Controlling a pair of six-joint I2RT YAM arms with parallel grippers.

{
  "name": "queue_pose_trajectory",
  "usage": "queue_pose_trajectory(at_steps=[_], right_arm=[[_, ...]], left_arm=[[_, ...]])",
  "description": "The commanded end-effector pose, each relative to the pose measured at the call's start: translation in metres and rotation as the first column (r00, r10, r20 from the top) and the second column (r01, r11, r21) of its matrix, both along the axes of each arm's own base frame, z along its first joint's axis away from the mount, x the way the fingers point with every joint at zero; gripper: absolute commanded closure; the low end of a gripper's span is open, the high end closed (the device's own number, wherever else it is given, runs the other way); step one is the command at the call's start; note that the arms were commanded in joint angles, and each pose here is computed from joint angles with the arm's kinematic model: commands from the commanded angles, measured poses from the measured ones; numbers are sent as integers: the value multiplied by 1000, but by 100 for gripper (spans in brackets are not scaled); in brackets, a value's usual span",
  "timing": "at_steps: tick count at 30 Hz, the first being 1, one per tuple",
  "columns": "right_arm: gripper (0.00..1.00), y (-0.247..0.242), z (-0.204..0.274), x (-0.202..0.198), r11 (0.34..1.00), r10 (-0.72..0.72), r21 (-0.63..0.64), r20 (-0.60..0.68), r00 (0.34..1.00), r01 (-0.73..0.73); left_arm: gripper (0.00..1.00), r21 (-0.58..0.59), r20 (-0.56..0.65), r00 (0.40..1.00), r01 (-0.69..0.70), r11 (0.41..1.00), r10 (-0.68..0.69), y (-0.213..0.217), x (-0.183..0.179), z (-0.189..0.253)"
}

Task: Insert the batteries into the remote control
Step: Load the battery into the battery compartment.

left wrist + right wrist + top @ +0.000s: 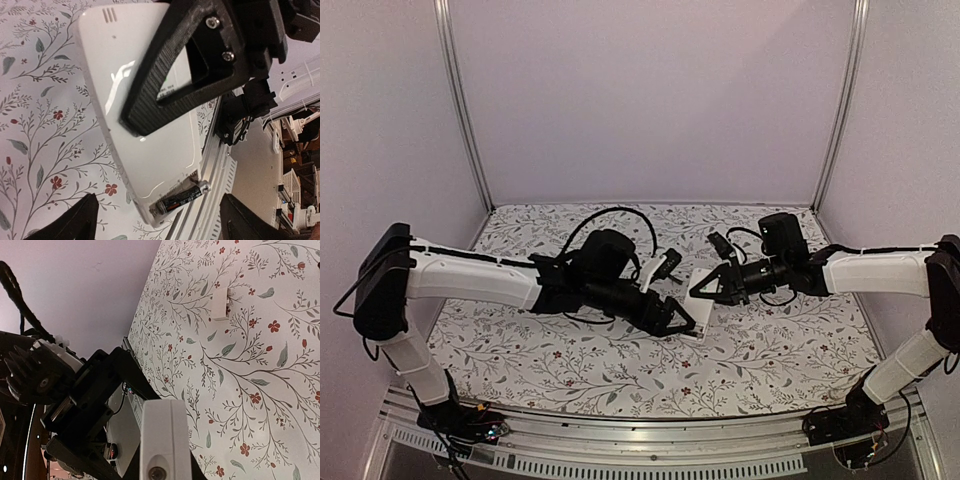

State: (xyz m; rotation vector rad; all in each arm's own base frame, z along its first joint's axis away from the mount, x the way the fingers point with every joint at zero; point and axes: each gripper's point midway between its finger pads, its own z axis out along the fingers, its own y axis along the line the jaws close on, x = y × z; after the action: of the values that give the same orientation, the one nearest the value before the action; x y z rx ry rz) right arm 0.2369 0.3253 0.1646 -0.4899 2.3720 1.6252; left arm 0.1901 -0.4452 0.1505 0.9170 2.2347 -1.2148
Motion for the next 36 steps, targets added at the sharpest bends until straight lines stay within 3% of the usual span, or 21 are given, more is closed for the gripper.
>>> queue_pose_trajectory(at_steps=[1, 13, 36], right_arm=[[100, 6, 13, 8, 999, -1, 34, 30, 1000, 0], [100, 5, 7, 12, 1000, -18, 21, 18, 1000, 18], [100, 4, 6, 11, 1000, -22, 20, 17, 1000, 22]], left_arm=[[17, -70, -101, 995, 9, 998, -16, -15, -12, 1], [20, -70, -117, 992, 44, 997, -52, -33, -25, -4], [44, -43, -121, 992, 25, 999, -30, -38, -19, -7]])
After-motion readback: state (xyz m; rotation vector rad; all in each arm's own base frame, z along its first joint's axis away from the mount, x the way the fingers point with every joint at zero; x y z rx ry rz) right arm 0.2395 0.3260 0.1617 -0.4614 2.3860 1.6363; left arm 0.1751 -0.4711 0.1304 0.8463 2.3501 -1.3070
